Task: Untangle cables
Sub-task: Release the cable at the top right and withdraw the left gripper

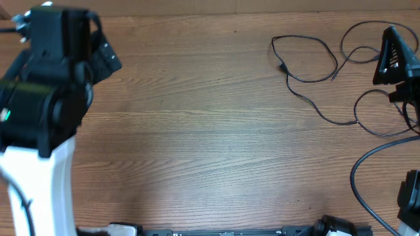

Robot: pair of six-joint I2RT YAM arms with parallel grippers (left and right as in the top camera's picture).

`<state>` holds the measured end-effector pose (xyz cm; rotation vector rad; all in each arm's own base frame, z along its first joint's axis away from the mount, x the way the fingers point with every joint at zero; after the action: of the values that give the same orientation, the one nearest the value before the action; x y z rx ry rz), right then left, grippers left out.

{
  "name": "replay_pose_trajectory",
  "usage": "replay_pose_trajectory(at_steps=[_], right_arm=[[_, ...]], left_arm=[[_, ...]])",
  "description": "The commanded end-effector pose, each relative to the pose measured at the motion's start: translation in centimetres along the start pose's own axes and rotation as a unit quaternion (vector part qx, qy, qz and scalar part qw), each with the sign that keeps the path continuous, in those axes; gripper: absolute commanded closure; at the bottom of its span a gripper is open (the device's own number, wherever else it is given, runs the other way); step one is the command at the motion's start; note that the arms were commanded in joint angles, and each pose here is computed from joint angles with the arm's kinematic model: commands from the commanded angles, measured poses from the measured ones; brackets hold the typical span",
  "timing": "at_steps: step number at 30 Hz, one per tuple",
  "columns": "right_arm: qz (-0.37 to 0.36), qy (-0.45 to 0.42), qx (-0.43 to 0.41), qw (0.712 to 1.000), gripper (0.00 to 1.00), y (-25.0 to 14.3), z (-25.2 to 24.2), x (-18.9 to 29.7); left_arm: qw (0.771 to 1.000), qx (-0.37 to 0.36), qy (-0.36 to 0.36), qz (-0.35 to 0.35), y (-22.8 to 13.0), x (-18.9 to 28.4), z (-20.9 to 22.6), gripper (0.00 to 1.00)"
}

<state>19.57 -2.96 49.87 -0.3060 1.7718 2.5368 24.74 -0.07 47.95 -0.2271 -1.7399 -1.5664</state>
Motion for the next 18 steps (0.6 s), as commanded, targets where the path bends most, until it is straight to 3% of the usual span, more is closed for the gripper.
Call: replay_pose_trajectory(at_steps=[1,9,18], right_arm=[[0.0,0.009,0.003,1.0,0.0,0.0,0.3,0.1],[0.003,0.023,0.001,1.0,0.0,-0.1,0.9,0.1],[0.006,0.035,-0.002,0.999,0.0,-0.2,1.3,0.1]], left_arm=[[0.998,0.05,0.011,-0.046,-1.6,4.4,3.5,0.0],[0.982,0.158,0.009,-0.106,-10.1,8.4,9.4,0.0],[0.973,0.195,-0.006,-0.123,-17.7,5.5,10.6,0.0]])
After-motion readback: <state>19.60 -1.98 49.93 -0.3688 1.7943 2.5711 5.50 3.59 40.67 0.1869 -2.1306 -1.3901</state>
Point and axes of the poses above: each gripper's point midway between its finger pads, its own x axis back along the fingers, its own z axis along the line the jaws close on, y = z × x, the point moved 9 cm from there along x, back along the fingers, and after that the axes turned 11 degrees about -x, right-handed, at the moved point
